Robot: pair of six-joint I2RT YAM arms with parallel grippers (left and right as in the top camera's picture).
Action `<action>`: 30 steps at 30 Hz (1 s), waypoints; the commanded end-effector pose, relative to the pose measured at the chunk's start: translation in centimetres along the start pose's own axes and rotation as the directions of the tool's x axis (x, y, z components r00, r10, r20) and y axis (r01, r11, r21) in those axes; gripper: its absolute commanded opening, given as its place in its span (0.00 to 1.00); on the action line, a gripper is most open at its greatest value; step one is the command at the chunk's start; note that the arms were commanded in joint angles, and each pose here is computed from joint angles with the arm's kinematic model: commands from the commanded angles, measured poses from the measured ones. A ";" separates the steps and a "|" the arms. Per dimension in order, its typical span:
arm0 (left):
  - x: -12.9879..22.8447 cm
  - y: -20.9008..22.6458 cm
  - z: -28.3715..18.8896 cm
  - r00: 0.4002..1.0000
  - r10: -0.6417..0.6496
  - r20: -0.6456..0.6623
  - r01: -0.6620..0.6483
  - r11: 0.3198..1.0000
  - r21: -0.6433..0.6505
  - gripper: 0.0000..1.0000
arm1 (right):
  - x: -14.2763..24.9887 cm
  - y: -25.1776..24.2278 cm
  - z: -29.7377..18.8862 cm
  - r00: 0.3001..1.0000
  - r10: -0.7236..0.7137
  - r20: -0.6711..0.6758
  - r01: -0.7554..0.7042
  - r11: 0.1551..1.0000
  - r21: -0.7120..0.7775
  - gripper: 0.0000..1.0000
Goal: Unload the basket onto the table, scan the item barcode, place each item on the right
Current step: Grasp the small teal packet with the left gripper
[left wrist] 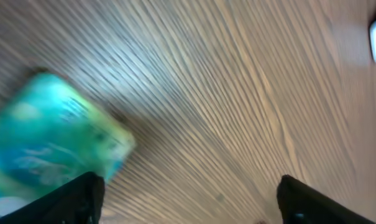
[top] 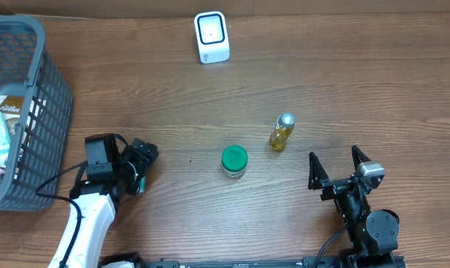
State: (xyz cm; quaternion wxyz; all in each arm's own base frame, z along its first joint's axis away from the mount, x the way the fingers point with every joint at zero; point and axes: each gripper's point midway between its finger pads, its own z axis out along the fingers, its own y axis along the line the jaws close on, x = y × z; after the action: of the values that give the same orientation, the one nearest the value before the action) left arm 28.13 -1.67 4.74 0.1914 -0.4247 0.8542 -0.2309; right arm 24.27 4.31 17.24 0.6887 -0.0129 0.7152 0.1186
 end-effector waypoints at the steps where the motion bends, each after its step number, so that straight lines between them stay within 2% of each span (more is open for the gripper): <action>1: 0.2 -2.6 -0.8 0.995 0.089 -0.048 -0.084 0.993 0.086 0.98 | 0.3 0.1 0.0 1.000 0.001 0.000 -0.001 1.000 -0.007 1.00; 6: -1.3 -5.4 -3.3 0.966 0.259 -0.026 -0.256 0.963 0.085 1.00 | 0.3 0.1 0.0 1.000 0.001 0.000 -0.001 1.000 -0.007 1.00; 10: -3.1 -6.3 -5.9 0.936 0.353 0.011 -0.353 0.936 -0.004 1.00 | 0.3 0.1 0.0 1.000 0.001 0.000 -0.001 1.000 -0.007 1.00; 14: -4.2 -7.2 -7.4 0.830 0.556 0.037 -0.555 0.831 -0.043 1.00 | 0.3 0.1 0.0 1.000 0.001 0.000 -0.001 1.000 -0.007 1.00; 17: -4.8 -5.7 -7.4 0.837 0.547 0.032 -0.540 0.833 -0.125 1.00 | 0.3 0.1 0.0 1.000 0.001 0.000 -0.001 1.000 -0.007 1.00; 20: -4.8 -3.5 -7.0 0.803 0.596 -0.019 -0.586 0.783 -0.209 1.00 | 0.3 0.1 0.0 1.000 0.001 0.000 -0.001 1.000 -0.007 1.00; 21: -4.9 -2.2 -6.7 0.794 0.607 -0.039 -0.595 0.762 -0.257 0.92 | 0.3 0.1 0.0 1.000 0.001 0.000 -0.001 1.000 -0.007 1.00; 22: -4.9 -1.5 -6.5 0.795 0.605 -0.050 -0.592 0.754 -0.284 0.77 | 0.3 0.1 0.0 1.000 0.001 0.000 -0.001 1.000 -0.007 1.00; 23: -4.8 -0.8 -6.2 0.797 0.600 -0.064 -0.589 0.750 -0.301 0.66 | 0.3 0.1 0.0 1.000 0.001 0.000 -0.001 1.000 -0.007 1.00; 26: -4.3 0.9 -4.7 0.803 0.587 -0.105 -0.586 0.744 -0.321 0.52 | 0.2 0.1 0.0 1.000 0.001 0.001 -0.001 1.000 -0.007 1.00; 29: -3.8 2.9 -2.7 0.807 0.573 -0.143 -0.583 0.736 -0.343 0.52 | 0.3 0.1 0.0 1.000 0.001 0.000 -0.001 1.000 -0.007 1.00; 30: -3.6 3.6 -2.2 0.808 0.567 -0.157 -0.583 0.732 -0.354 0.58 | 0.3 0.1 0.0 1.000 0.001 0.000 -0.001 1.000 -0.007 1.00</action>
State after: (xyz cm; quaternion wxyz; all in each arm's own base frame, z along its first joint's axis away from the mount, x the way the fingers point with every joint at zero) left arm 28.09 2.78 7.80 0.1847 -0.1693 0.9677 -0.0280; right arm 24.27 4.32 17.25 0.6887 -0.0128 0.7151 0.1190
